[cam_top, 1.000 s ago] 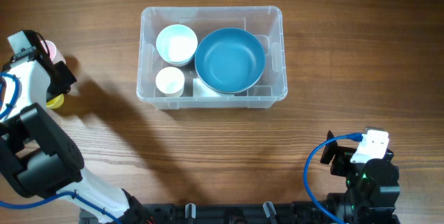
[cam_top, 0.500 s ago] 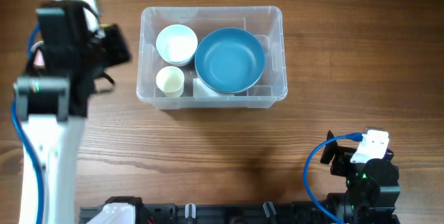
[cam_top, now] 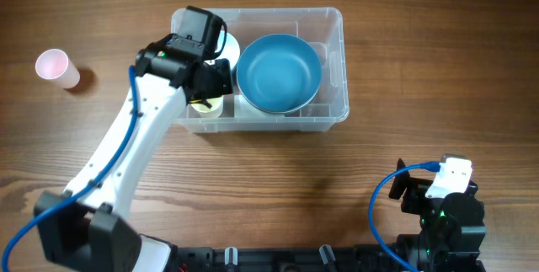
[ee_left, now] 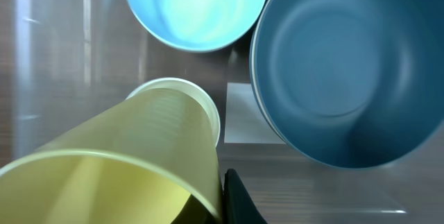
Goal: Pack container
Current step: 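Carry the yellow cup and stack it into the white cup, then move the left gripper to the pink cup and grasp it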
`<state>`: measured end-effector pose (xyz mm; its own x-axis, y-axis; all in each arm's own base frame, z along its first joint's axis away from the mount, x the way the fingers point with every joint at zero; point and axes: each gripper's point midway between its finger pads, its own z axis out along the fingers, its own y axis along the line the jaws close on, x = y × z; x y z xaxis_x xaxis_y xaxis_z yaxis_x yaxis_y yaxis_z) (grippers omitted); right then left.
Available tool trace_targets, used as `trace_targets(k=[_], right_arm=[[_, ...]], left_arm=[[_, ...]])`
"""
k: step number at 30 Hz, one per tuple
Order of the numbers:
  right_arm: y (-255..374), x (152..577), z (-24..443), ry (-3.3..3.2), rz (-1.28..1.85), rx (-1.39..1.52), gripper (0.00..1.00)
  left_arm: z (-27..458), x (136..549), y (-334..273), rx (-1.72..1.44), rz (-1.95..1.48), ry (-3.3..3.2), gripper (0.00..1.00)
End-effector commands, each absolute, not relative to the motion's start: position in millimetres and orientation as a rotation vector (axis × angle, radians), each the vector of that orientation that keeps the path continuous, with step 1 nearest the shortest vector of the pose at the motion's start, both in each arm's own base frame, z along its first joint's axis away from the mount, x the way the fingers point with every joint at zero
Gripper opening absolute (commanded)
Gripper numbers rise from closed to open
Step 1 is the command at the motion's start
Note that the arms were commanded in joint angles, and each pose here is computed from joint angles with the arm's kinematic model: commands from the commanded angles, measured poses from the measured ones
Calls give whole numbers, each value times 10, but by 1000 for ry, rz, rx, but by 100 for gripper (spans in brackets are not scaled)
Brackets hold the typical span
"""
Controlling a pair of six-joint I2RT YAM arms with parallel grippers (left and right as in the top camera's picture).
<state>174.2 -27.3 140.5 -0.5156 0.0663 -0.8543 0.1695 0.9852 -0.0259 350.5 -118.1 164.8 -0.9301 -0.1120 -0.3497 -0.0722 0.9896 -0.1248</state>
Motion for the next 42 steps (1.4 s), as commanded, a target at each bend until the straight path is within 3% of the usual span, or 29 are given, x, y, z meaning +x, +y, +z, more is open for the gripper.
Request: trace_targets(k=[1, 3, 6, 10, 13, 16, 18, 20, 22, 27, 31, 36, 42], right_arm=[[-283, 1742, 1446, 2101, -143, 155, 100], [-283, 1742, 1446, 2101, -143, 155, 100], [-283, 1742, 1446, 2101, -143, 155, 100], [-283, 1742, 1446, 2101, -143, 155, 100], [-283, 1742, 1446, 2101, -143, 155, 100], [-283, 1742, 1446, 2101, -143, 155, 100], [-283, 1742, 1446, 2101, -143, 155, 100], [-283, 1742, 1446, 2101, -143, 155, 100], [-283, 1742, 1446, 2101, -143, 155, 100], [-283, 1742, 1443, 2103, -143, 155, 100], [-283, 1742, 1443, 2103, -143, 155, 100], [-283, 1742, 1443, 2103, -143, 156, 100], [-283, 1742, 1443, 2103, -143, 155, 100]], left_arm=[[1464, 3526, -1262, -147, -175, 2819, 8], [1465, 3562, -1275, -146, -182, 2807, 32], [1523, 3626, -1285, -150, -201, 2771, 47], [1957, 3805, -1100, -147, -155, 2630, 47], [2637, 3937, -552, -304, -28, 2422, 58], [3255, 3887, 40, -456, 56, 2216, 59], [3531, 3825, 372, -480, 107, 2117, 66], [3699, 3769, 740, -551, 161, 2038, 80], [3740, 3741, 1059, -612, 220, 2001, 80], [3424, 3952, 1709, -755, 255, 2003, 82], [2840, 4320, 2053, -781, 291, 2089, 79], [1952, 4628, 2209, -716, 346, 2282, 79], [1077, 4635, 2255, -762, 347, 2467, 79]])
